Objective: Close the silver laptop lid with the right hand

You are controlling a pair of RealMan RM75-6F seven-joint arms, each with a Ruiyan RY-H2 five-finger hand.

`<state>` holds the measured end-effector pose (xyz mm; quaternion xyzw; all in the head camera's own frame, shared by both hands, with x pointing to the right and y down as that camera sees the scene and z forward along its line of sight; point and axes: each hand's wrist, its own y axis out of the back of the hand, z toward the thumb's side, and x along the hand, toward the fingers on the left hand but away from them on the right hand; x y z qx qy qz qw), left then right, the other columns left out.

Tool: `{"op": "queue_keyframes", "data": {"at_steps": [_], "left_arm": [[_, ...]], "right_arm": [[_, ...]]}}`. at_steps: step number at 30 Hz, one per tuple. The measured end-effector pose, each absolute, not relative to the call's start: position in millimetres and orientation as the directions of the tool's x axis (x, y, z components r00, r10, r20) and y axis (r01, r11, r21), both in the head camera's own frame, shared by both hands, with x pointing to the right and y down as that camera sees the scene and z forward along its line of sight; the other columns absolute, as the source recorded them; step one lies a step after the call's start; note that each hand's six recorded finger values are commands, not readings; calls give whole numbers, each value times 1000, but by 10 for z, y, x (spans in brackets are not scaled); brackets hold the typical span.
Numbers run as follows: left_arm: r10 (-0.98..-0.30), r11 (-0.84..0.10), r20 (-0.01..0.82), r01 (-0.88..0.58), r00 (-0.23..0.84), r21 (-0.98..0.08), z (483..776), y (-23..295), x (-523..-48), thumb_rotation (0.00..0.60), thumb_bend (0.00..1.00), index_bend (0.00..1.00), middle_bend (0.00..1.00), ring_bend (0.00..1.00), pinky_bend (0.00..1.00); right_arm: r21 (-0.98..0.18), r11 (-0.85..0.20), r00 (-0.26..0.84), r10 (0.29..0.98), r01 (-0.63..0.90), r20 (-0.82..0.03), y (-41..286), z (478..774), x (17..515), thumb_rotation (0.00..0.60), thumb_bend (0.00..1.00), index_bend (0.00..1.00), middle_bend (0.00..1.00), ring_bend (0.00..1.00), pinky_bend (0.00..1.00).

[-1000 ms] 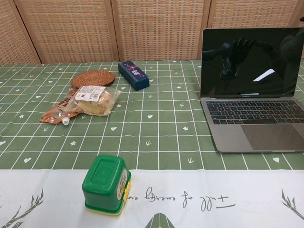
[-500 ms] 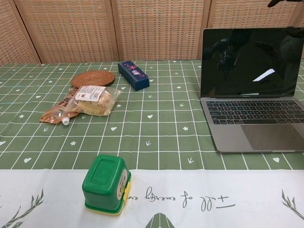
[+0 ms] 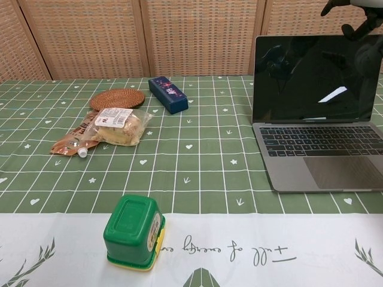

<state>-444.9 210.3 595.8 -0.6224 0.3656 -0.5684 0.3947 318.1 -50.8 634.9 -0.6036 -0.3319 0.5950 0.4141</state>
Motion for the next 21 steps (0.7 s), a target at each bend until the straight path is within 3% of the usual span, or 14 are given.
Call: {"op": "queue_keyframes", "data": {"at_steps": [9, 21], "left_arm": [[-902, -427, 426, 2, 73, -904, 5997, 2077, -4486, 600, 137, 0, 0, 0, 0], [-894, -442, 442, 17, 80, -897, 6044, 2081, -4472, 600, 139, 0, 0, 0, 0]], "right_arm": [[-869, -464, 3, 882, -174, -471, -746, 6438, 3133, 600, 866, 199, 84, 8, 111], [-836, -499, -30, 862, -230, -506, -733, 6609, 3186, 600, 975, 253, 128, 15, 111]]}}
